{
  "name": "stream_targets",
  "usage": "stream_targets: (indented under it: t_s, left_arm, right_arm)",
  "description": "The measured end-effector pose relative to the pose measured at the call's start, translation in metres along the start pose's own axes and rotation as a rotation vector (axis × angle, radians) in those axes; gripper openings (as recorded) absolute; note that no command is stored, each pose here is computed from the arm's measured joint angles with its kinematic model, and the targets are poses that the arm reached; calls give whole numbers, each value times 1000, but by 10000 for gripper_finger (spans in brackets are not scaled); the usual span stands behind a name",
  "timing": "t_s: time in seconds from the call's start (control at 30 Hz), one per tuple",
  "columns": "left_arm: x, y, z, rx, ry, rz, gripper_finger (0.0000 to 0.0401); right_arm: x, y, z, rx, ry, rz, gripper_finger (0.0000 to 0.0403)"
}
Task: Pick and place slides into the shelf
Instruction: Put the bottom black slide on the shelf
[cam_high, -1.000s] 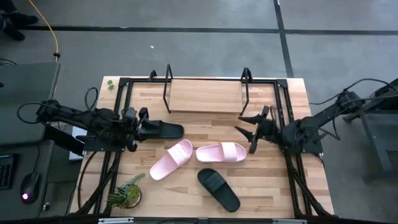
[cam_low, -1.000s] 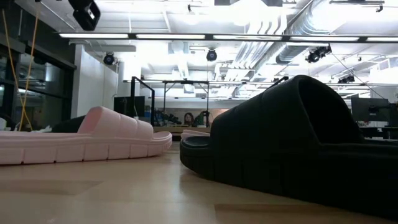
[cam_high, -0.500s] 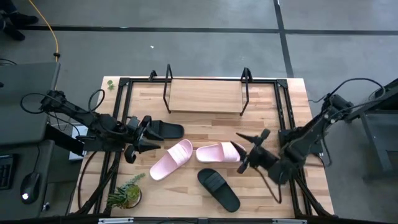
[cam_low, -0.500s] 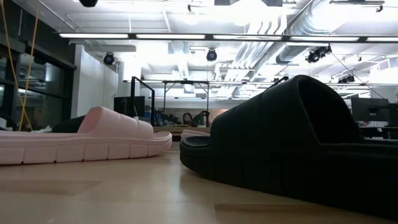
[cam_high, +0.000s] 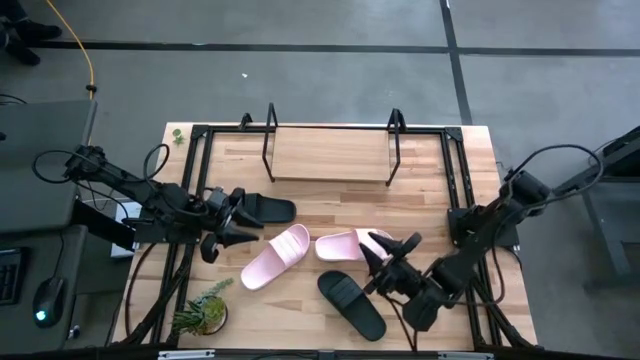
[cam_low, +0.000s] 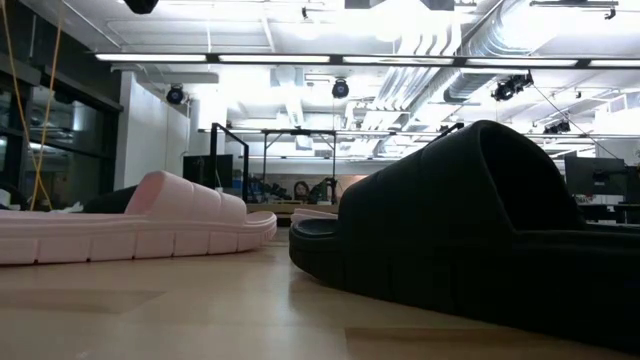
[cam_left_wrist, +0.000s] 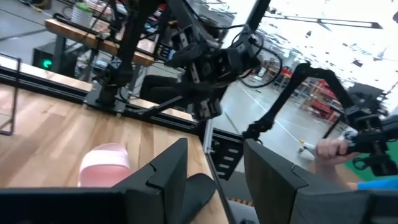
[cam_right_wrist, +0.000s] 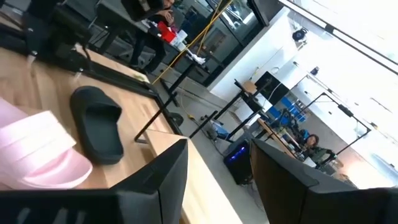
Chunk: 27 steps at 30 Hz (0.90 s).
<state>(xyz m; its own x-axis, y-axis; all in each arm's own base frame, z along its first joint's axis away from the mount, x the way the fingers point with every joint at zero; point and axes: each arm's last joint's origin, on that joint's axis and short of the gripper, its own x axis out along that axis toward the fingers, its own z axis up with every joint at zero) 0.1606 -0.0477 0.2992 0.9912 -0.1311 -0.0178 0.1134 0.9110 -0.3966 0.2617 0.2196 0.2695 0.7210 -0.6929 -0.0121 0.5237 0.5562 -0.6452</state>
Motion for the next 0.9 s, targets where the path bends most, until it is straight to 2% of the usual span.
stream_targets:
  t_s: [0.57, 0.9]
  left_arm:
    - [0, 2, -4, -15, 48, 11, 143]
    - [0, 2, -5, -20, 52, 27, 143]
  right_arm:
    - [-29, 55, -9, -16, -48, 36, 165]
    - [-34, 88, -24, -38, -55, 44, 165]
